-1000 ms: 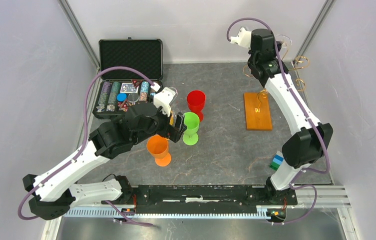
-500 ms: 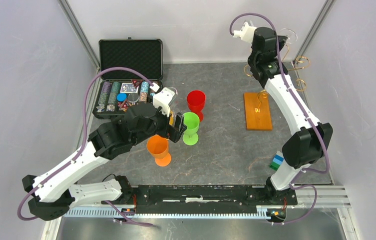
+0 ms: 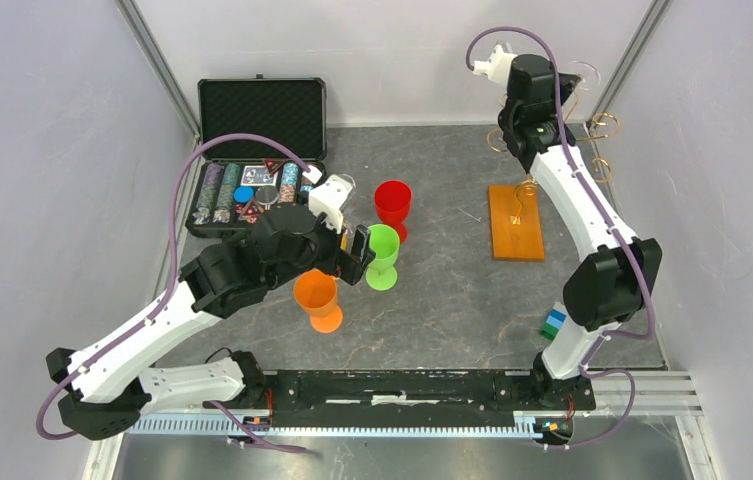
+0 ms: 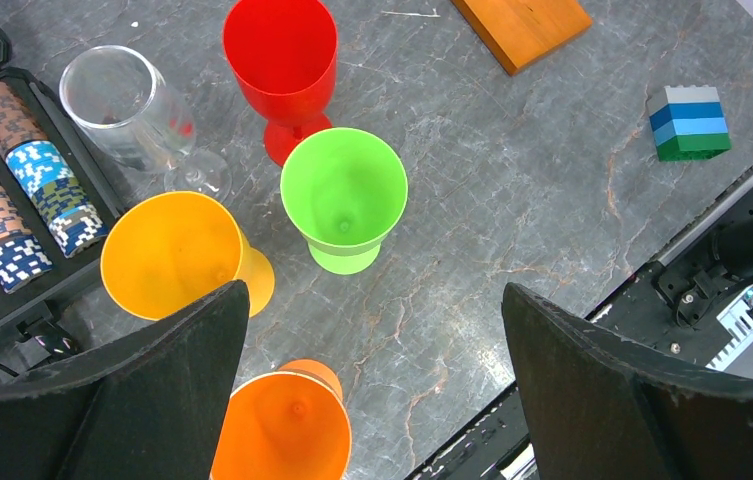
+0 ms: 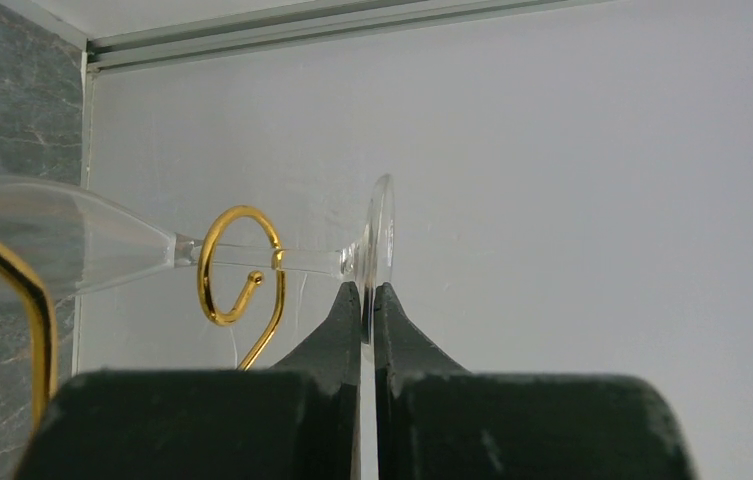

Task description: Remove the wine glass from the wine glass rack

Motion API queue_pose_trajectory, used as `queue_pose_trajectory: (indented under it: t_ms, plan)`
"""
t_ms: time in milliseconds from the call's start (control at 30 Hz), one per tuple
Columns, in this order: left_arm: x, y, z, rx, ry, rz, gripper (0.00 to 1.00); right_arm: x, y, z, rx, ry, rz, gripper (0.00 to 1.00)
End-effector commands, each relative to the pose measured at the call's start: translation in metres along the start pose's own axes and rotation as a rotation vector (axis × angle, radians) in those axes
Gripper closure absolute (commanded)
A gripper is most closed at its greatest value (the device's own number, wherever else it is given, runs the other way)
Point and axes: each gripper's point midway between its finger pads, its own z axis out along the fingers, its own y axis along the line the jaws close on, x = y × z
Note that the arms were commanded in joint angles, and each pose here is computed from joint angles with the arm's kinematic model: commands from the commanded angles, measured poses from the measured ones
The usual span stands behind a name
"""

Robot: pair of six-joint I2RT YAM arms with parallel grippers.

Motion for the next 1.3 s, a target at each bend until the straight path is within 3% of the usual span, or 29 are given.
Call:
queue_pose_trajectory:
  t_ms: [0,200,633,1267]
  plan:
    - [-0.012,-0.001,0.000,0.011,-0.041,0.008,0.00,0.010,-0.030,-0.018,0.018,-0.014,0.067,1.00]
    - [-0.013,-0.006,0.002,0.030,-0.041,0.006,0.00,0.001,-0.017,-0.039,-0.053,-0.098,0.038,1.00]
    - [-0.013,-0.004,-0.003,0.031,-0.055,-0.003,0.00,-0.032,-0.012,-0.051,-0.042,-0.151,0.036,1.00]
    - [-0.022,-0.003,0.002,0.004,-0.072,-0.031,0.00,-0.096,-0.042,-0.064,0.143,-0.314,0.346,1.00]
